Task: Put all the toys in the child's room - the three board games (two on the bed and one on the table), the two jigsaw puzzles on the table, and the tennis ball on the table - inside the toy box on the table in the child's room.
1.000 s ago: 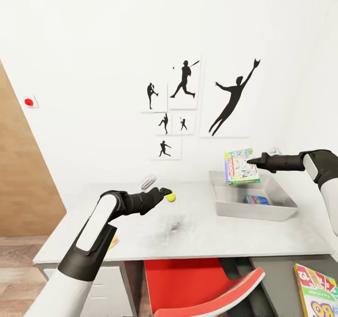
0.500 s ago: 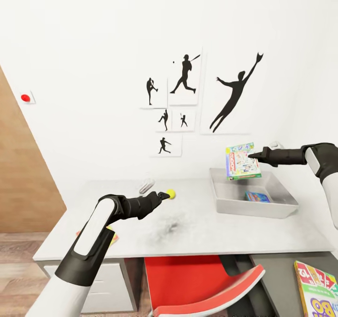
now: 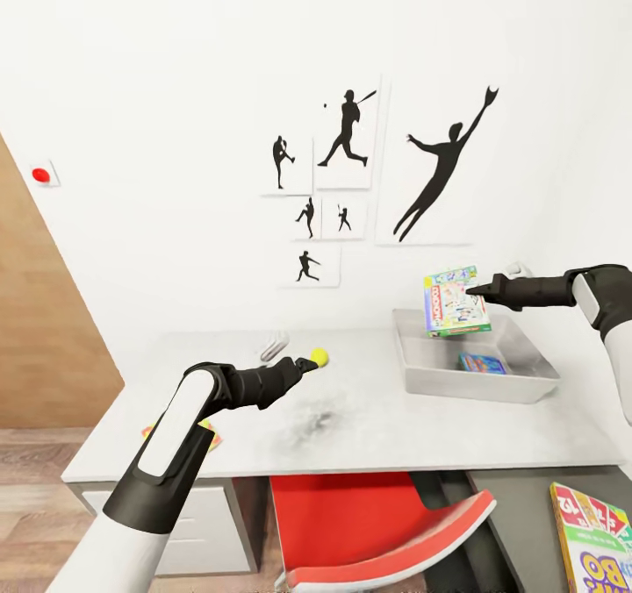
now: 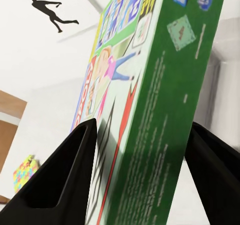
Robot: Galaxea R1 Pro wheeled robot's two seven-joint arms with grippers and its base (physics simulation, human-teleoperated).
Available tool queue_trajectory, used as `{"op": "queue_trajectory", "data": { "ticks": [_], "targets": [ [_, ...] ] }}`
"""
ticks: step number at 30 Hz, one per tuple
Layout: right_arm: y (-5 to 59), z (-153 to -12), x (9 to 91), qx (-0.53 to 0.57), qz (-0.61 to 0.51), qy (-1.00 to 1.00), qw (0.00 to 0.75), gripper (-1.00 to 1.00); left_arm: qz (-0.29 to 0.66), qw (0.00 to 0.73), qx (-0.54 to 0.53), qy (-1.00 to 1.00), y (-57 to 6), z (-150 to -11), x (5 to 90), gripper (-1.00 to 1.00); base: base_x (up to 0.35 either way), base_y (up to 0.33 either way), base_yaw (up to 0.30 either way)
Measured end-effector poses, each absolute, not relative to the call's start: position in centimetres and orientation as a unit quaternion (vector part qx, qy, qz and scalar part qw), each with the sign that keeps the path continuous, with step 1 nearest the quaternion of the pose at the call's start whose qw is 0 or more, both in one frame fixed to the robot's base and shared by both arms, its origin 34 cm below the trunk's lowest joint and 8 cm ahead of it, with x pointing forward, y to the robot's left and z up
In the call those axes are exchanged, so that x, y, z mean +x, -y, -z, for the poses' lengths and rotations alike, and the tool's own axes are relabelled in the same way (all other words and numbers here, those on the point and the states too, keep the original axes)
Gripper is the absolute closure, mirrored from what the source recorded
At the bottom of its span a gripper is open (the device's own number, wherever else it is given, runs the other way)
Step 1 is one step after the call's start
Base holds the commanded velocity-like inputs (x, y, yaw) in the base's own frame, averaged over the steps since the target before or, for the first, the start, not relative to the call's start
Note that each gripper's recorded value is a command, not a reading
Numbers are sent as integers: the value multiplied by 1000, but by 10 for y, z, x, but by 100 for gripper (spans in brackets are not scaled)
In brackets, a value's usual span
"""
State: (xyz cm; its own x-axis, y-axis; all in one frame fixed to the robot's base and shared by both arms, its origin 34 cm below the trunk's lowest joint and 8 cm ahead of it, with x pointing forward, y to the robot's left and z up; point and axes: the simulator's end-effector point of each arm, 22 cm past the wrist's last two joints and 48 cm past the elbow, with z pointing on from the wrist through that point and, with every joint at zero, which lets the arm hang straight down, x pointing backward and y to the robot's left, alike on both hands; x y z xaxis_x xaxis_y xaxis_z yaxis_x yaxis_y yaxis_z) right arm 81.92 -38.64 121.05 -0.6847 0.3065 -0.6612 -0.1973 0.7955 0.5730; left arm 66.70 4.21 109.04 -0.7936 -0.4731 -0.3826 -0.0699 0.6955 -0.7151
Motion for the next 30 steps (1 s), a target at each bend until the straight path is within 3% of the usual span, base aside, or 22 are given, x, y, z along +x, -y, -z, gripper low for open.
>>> {"op": "queue_trajectory", "data": {
  "ticks": [16,30],
  "targets": [
    [382,-1193,826,33,-319,-866,384,100,383,335,-129,-851,-34,-1178,727,-100,0,0,0],
    [381,-1175,830,36,-319,-871,373,100,393,317,-123,-854,-19,-1236,771,-100,0,0,0]
  ]
}}
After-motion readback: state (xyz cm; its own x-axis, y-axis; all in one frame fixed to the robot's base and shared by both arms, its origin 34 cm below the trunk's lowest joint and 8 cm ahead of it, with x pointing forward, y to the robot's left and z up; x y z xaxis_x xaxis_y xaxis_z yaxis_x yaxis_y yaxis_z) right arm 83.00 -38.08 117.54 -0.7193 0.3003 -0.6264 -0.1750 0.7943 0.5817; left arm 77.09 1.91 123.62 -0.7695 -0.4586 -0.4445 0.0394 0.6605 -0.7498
